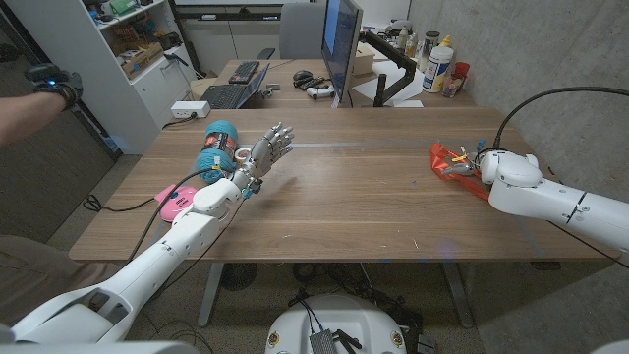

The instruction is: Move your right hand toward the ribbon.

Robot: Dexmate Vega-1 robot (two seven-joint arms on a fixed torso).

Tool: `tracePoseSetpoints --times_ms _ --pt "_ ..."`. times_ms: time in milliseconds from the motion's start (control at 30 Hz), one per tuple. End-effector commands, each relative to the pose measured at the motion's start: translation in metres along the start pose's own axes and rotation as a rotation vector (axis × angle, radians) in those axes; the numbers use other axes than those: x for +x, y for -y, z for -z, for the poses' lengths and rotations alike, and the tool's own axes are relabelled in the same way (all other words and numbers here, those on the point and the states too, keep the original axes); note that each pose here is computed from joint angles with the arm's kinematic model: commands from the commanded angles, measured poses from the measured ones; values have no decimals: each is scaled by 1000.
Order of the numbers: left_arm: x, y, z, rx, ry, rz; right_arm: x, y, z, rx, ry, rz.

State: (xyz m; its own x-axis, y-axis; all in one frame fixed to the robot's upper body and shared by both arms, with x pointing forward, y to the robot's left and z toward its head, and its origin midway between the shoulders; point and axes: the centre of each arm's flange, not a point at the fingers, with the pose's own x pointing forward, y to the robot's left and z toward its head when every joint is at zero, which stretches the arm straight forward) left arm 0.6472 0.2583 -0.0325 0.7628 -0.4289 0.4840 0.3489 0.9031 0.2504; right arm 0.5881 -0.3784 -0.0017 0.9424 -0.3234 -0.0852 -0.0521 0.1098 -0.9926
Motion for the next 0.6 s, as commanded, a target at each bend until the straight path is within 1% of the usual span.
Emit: tracePoseSetpoints --times_ms 33,600 --pt "1 2 -1 8 -4 8 2 -3 0 2 5 -9" --pt "1 3 -3 22 -4 15 6 -8 2 9 4 -12"
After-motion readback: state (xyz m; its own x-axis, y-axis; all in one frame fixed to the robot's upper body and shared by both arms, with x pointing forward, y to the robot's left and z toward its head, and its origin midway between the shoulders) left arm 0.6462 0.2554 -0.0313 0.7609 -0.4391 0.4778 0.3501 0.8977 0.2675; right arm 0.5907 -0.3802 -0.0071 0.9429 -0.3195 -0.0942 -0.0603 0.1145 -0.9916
